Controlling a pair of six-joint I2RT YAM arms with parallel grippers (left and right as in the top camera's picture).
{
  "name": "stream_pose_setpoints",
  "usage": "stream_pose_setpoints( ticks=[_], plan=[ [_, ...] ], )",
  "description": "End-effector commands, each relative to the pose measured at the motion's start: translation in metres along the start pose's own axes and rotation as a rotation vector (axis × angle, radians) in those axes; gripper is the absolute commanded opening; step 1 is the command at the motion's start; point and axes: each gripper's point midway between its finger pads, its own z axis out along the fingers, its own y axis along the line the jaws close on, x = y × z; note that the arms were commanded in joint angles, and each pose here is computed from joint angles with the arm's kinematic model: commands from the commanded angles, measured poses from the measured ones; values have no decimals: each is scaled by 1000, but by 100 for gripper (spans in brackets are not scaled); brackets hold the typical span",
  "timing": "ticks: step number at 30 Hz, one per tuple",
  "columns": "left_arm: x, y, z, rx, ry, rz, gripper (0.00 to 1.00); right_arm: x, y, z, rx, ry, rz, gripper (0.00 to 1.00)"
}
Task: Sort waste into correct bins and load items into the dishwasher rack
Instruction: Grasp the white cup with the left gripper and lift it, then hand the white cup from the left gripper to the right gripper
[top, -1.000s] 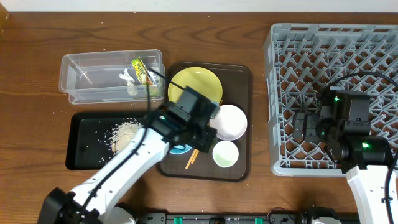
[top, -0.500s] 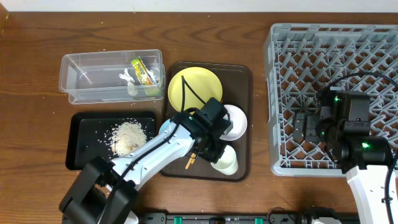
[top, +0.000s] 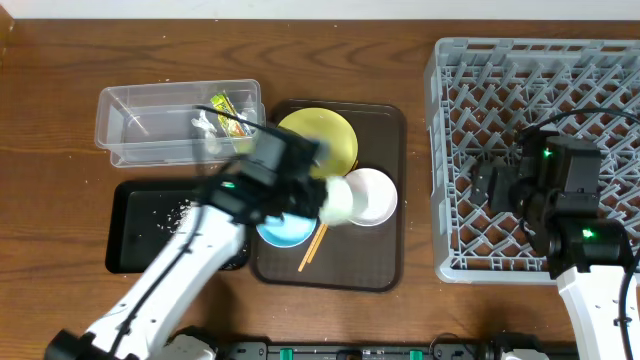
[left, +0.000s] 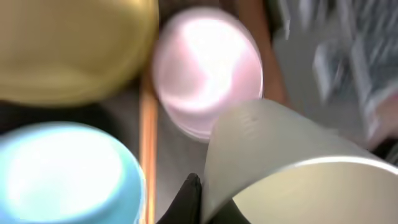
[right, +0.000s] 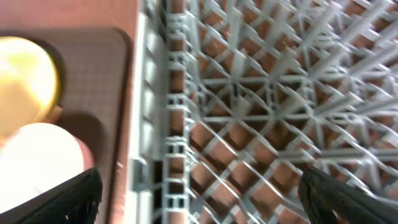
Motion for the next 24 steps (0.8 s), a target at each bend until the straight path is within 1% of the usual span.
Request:
stream_pose_setpoints(
  ticks=[1,3,5,7,10,14,17,20,24],
  plan=[
    [-30,-9,-15,202,-60,-174,6,-5,51,-9,-282,0,-17,99],
    [-47,-19,-20,347,-79,-219,6,1,78,-14,-446,22,-80,99],
    [-60,-29,-21,494,-64,-256,6,11,104,-19,-609,55,-142,99],
    [-63,-39,-19,605,-17,-292,6,19,121,-22,-717,81,-179,99],
    [-63,-49,-13,725,68,-331,6,33,142,-21,-837,134,-219,99],
    [-57,-51,-1,788,160,-395,6,44,167,-13,-939,177,-273,99],
    [-53,-53,-1,817,195,-402,6,43,181,-5,-972,161,-316,99],
    [-50,-57,-6,854,226,-401,6,34,191,0,-997,100,-362,99],
    [-46,-62,-13,897,263,-397,6,12,204,-3,-1044,-34,-433,99]
  ],
)
